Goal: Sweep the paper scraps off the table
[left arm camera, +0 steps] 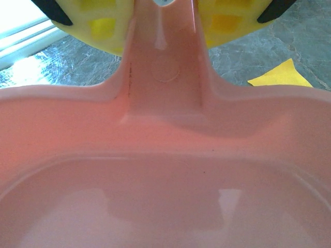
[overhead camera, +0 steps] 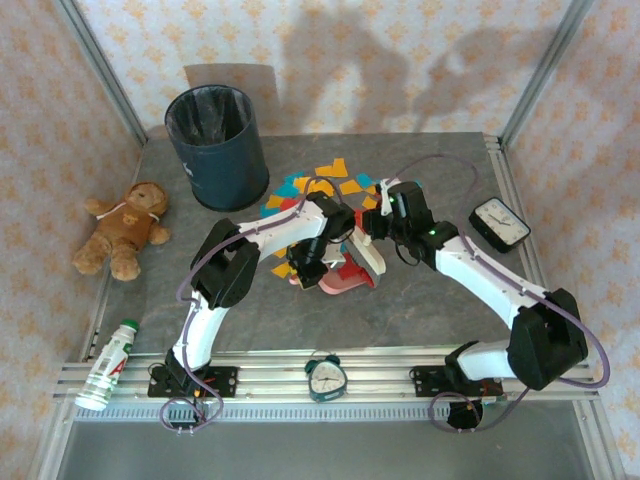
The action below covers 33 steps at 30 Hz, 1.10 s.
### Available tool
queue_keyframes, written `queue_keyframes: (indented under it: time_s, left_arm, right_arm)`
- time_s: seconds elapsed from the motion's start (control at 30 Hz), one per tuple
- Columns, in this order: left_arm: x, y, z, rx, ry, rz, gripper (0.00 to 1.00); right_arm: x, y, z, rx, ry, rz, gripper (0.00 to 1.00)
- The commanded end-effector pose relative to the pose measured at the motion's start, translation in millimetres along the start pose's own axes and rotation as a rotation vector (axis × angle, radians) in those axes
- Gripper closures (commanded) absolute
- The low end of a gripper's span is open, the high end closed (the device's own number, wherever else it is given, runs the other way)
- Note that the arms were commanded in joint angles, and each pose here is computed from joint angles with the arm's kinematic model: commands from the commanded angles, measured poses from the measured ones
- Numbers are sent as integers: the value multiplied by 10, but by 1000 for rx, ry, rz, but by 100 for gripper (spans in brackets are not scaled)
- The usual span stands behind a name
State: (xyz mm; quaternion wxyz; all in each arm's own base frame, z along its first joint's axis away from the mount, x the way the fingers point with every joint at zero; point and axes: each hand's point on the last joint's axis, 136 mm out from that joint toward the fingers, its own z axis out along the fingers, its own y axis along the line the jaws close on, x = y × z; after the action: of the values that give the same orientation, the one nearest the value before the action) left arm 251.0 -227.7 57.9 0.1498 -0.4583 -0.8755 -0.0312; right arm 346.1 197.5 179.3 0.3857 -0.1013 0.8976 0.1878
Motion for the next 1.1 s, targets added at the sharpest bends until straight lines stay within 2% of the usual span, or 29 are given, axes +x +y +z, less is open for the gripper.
queue_keyframes:
  time_s: [0.0, 0.13, 0.5, 0.77, 0.9, 1.07]
  left_arm:
    - [76, -89, -51, 43, 18, 36, 100]
    - [104, -161, -38, 68, 19, 50, 100]
    - [267, -261, -29, 67, 35, 55, 100]
    - [348, -334, -23, 57, 50, 66, 100]
    - [408, -337, 22, 42, 70, 58, 100]
    - [461, -369, 55, 36, 77, 53, 100]
  right_arm:
    - [-67, 130, -48, -48, 10, -21, 100]
    - [-186, 112, -119, -29, -37, -2, 100]
    - [-362, -343, -450, 237, -166, 70, 100]
    - [-175, -629, -549, 384, -152, 95, 100]
    - [-81, -786, -756, 468, -168, 106, 100]
    - [159, -891, -923, 499, -159, 163, 100]
